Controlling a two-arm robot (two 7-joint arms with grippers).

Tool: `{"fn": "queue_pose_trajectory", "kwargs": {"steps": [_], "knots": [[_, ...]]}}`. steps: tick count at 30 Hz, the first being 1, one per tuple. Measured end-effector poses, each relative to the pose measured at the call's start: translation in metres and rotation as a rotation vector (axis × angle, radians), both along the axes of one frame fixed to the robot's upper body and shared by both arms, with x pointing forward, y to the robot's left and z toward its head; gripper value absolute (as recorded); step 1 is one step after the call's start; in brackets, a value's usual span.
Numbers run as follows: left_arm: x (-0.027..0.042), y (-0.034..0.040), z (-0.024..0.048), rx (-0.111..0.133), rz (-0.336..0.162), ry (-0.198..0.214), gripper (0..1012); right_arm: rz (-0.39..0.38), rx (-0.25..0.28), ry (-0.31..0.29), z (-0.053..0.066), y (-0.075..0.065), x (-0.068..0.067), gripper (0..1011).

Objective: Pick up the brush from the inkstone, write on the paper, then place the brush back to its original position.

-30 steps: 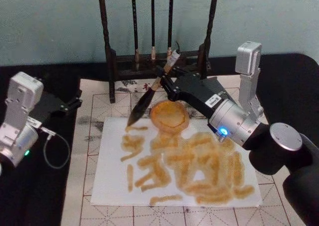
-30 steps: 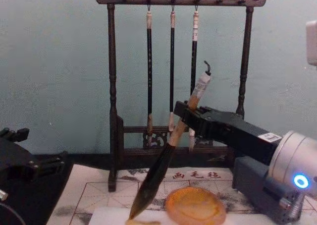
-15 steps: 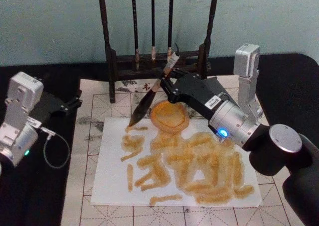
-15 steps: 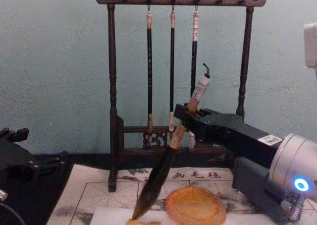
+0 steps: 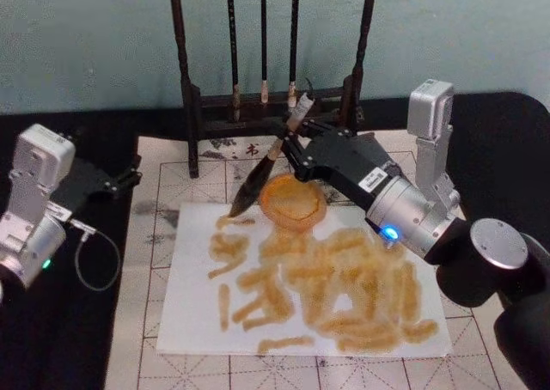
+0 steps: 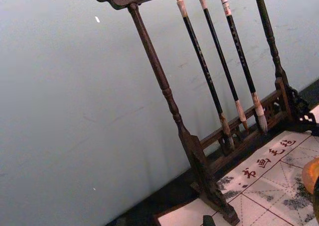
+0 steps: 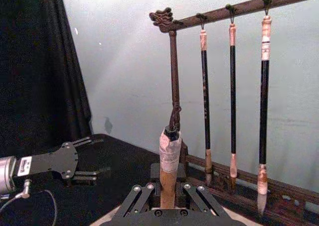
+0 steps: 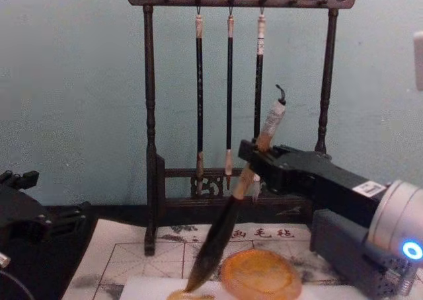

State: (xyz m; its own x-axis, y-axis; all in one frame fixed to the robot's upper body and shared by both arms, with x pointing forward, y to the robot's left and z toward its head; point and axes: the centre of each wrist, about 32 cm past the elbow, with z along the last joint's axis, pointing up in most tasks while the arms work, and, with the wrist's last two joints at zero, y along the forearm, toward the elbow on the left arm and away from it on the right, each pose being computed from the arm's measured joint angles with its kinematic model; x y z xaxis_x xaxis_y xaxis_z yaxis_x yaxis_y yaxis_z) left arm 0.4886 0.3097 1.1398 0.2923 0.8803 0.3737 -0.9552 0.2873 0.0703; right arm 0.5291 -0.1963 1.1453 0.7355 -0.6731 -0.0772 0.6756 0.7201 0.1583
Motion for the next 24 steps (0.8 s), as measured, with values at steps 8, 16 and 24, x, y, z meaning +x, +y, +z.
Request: {"fn": "queue_pose_trajectory", "kwargs": {"steps": [8, 16, 24], "knots": [[0.0, 0.0, 0.0, 0.0, 0.0, 0.0, 1001, -0.01, -0.017, -0.018, 0.001, -0.004, -0.005, 185], [0.0, 0.0, 0.0, 0.0, 0.0, 0.0, 1001, -0.016, -0.036, -0.043, 0.002, -0.006, -0.009, 185], [0.0, 0.0, 0.0, 0.0, 0.0, 0.0, 1001, -0.015, -0.052, -0.064, 0.004, -0.007, -0.011, 185]]}}
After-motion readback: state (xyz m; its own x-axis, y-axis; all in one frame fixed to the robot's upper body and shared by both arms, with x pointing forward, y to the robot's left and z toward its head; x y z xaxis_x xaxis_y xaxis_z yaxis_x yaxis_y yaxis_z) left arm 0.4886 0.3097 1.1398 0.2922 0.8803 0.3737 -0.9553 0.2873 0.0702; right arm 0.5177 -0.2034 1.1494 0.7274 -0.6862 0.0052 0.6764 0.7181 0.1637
